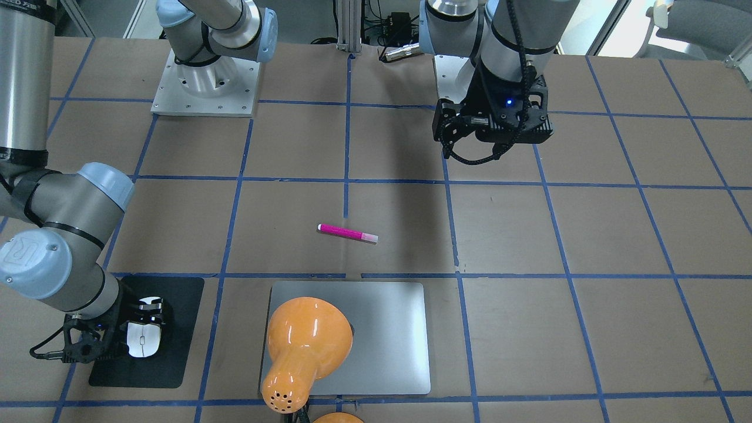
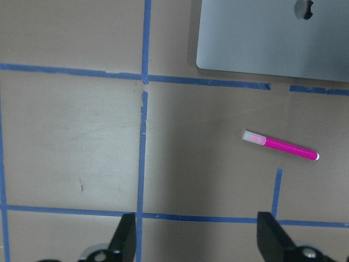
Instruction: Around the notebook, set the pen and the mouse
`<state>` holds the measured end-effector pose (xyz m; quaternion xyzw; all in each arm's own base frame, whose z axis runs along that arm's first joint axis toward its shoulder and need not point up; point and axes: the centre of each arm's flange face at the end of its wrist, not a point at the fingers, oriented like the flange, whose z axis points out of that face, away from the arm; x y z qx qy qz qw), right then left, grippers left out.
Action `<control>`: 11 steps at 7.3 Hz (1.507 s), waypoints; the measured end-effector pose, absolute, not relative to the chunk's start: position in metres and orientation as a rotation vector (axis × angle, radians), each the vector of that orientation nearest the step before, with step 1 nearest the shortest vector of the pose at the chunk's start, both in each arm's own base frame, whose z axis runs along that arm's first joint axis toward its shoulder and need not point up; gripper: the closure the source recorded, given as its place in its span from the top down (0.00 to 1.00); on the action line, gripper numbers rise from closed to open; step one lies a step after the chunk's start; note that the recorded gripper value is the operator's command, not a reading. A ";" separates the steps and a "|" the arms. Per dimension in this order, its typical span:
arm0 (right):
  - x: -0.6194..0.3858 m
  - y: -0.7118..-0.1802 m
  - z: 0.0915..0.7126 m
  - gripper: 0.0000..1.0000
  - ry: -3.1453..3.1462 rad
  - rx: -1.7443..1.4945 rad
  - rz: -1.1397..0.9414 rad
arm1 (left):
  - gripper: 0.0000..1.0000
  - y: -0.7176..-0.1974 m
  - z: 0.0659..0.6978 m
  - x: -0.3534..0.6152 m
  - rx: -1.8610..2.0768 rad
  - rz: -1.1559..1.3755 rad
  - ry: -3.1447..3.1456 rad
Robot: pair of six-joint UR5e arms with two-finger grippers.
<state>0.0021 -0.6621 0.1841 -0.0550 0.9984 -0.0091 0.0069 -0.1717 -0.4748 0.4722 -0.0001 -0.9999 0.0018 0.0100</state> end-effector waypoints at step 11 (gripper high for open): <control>0.065 -0.494 0.446 1.00 3.144 -0.082 0.097 | 1.00 -0.487 0.498 -0.163 -0.011 -0.024 -3.121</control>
